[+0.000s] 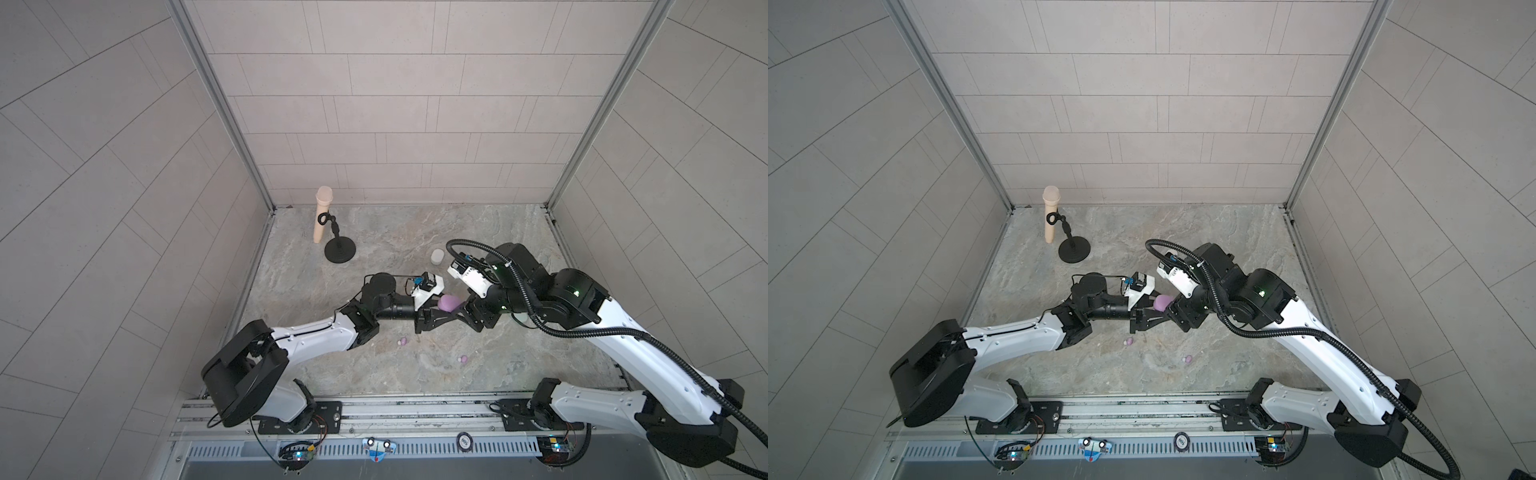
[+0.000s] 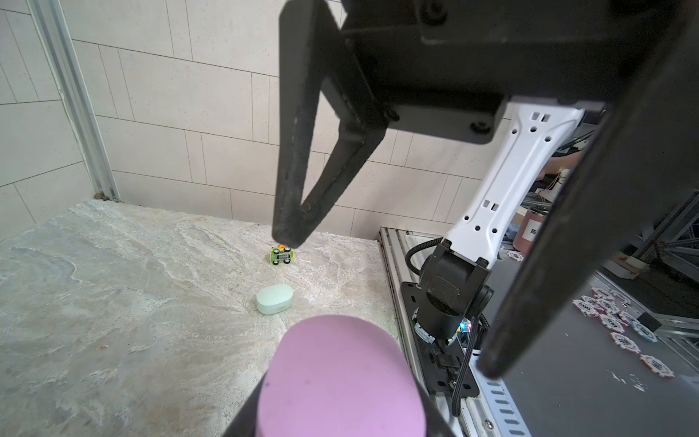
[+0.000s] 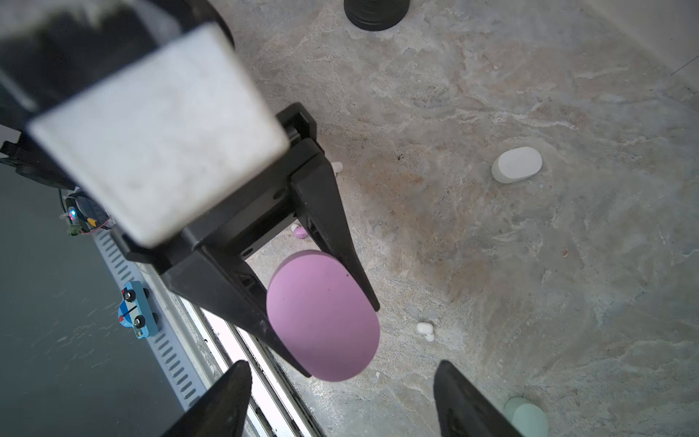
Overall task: Insert wireless bluetooth earbuds into charging case
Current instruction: Open the charging case.
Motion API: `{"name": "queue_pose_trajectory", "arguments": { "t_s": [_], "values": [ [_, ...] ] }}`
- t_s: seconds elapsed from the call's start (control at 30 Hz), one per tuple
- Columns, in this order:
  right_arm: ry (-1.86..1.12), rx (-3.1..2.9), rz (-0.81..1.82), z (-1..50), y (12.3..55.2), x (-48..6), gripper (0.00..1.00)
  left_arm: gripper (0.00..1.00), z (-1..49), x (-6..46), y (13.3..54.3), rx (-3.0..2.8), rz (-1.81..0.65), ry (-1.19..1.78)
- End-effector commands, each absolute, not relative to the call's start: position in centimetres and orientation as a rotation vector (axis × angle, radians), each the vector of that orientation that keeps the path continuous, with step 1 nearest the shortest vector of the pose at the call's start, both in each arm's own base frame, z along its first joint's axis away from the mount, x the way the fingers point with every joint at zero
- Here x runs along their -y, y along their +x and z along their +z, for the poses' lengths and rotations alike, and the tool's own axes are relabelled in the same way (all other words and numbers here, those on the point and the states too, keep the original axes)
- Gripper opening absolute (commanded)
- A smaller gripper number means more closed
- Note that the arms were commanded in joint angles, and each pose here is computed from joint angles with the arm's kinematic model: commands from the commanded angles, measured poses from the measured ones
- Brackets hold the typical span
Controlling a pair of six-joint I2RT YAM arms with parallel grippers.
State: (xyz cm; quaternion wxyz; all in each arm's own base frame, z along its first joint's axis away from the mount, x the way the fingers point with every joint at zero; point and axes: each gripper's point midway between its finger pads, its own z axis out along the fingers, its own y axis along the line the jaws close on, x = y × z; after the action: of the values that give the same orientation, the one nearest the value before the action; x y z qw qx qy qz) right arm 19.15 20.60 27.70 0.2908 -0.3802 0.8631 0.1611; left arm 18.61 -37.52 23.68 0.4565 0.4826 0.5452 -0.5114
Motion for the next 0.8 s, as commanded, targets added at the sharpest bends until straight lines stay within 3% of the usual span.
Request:
{"name": "queue_pose_trajectory", "arguments": {
  "t_s": [0.0,0.37,0.77],
  "values": [
    [-1.059,-2.277,0.359,27.2,19.6,-20.4,0.78,0.23,25.8,37.3,18.3,-1.280,-1.275,1.193],
    [-1.050,-2.279,0.231,26.0,20.7,-20.0,0.76,0.21,26.4,37.2,17.7,-1.258,-1.295,1.197],
    [-0.922,-2.205,0.074,28.8,23.3,-18.6,0.73,0.20,25.5,37.8,16.0,-1.253,-1.310,1.255]
  ]
}}
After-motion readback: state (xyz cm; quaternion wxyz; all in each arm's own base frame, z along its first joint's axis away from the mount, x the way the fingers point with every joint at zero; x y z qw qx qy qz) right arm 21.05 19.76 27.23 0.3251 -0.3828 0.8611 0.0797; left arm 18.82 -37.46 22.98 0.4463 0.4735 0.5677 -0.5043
